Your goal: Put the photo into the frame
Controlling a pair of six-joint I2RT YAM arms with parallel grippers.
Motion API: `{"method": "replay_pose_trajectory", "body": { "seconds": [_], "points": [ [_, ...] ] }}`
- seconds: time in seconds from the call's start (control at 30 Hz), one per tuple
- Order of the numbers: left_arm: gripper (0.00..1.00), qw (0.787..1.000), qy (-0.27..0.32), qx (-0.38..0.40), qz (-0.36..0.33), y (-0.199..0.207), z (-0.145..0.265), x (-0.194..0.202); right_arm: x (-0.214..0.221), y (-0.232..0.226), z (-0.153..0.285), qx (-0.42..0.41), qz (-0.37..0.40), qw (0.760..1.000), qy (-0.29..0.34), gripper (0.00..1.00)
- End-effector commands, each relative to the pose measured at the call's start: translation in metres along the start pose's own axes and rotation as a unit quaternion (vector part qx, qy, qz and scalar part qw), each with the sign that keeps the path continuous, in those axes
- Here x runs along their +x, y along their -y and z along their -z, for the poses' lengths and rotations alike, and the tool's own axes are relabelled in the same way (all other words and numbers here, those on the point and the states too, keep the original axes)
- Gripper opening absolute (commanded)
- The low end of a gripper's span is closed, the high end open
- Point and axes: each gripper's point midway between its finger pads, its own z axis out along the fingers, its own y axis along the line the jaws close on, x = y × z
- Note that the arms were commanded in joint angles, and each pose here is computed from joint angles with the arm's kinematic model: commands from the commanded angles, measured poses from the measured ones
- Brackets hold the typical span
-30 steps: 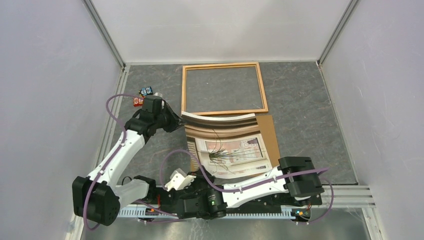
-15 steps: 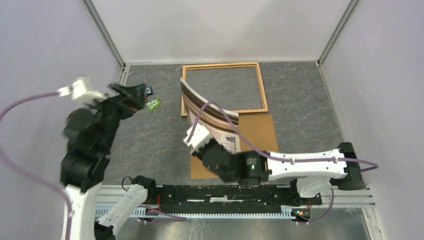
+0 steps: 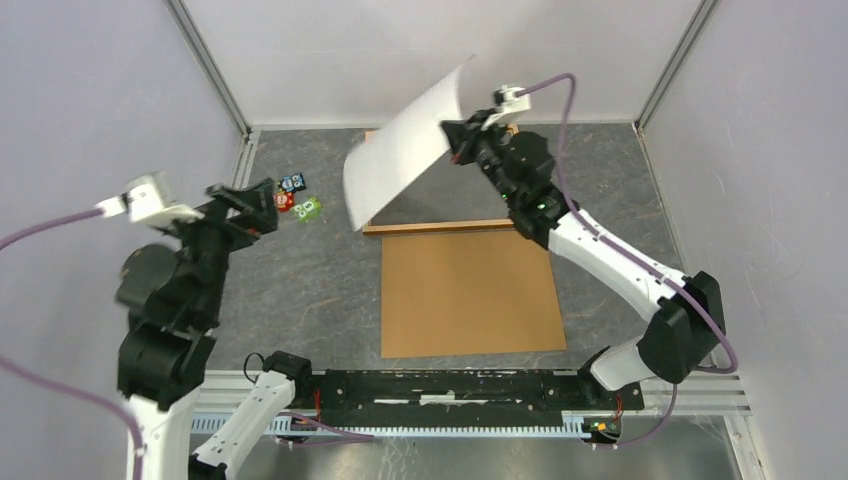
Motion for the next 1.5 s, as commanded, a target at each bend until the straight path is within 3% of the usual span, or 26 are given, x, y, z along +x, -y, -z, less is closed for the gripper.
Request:
{"method": "replay_pose_trajectory", "body": {
  "seconds": [0.0,0.2,0.4,0.77,1.27,1.3,1.37,1.47],
  "points": [
    [1.0,0.996,-0.081,0.018,-0.044,0.004,-0.03,0.055,0.002,0.077,0.006,0.018,-0.082,0.996,0.04,0.0],
    [1.0,0.99,-0.135,0.035,-0.03,0.007,-0.051,0.107,0.084,0.187,0.048,0.14,-0.17,0.975,0.043,0.0],
    [1.0,0.984,-0.173,0.038,-0.032,0.006,-0.061,0.135,0.142,0.234,0.061,0.203,-0.211,0.955,0.045,0.0],
    [1.0,0.979,-0.2,0.036,-0.032,0.002,-0.069,0.161,0.161,0.254,0.062,0.231,-0.22,0.945,0.068,0.0],
    [1.0,0.975,-0.214,0.044,-0.031,0.001,-0.066,0.173,0.181,0.255,0.032,0.206,-0.214,0.955,0.025,0.01],
    [1.0,0.975,-0.217,0.043,-0.032,0.001,-0.066,0.175,0.183,0.256,0.032,0.207,-0.21,0.955,0.019,0.13],
    [1.0,0.974,-0.222,0.043,-0.03,-0.001,-0.065,0.18,0.183,0.258,0.032,0.216,-0.186,0.958,-0.001,0.47],
    [1.0,0.972,-0.232,0.035,-0.028,-0.007,-0.063,0.19,0.186,0.278,0.041,0.292,-0.119,0.946,-0.081,0.78]
  ]
}}
